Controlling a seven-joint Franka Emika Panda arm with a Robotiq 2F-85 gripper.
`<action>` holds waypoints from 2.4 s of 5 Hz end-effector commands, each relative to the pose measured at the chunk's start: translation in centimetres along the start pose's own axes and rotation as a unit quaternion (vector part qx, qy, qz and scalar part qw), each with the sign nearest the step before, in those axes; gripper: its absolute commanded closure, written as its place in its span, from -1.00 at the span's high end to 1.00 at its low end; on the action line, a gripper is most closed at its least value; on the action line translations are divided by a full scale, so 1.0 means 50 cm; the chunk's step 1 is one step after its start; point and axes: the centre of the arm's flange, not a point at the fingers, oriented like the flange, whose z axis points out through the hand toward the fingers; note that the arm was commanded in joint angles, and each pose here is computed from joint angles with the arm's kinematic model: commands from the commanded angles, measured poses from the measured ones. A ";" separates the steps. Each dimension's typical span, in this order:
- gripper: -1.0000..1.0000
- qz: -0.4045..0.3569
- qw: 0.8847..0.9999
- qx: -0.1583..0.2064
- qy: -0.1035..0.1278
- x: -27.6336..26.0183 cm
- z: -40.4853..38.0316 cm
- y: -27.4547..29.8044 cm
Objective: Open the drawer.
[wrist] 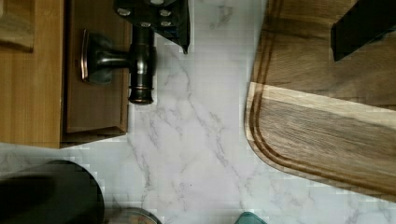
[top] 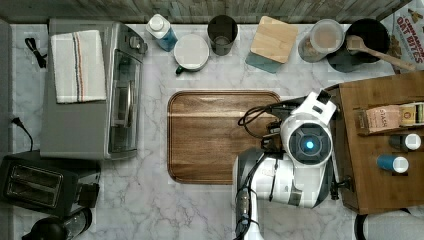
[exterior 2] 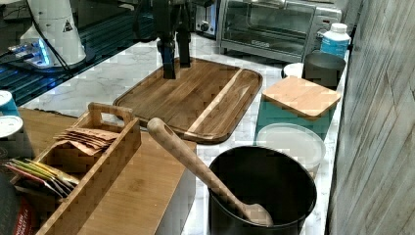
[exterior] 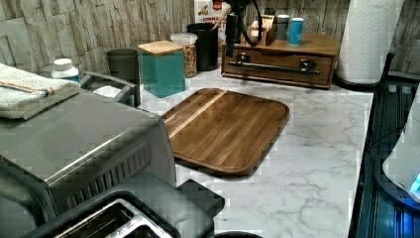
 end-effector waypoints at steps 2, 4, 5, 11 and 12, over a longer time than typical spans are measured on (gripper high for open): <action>1.00 0.020 1.000 -0.014 -0.001 -0.119 0.017 0.173; 1.00 0.034 0.999 -0.007 0.004 -0.147 0.067 0.200; 1.00 0.051 0.999 0.005 -0.005 -0.165 0.094 0.201; 1.00 0.090 0.995 -0.009 -0.037 -0.213 0.247 0.160; 1.00 0.091 0.994 -0.004 -0.061 -0.197 0.217 0.145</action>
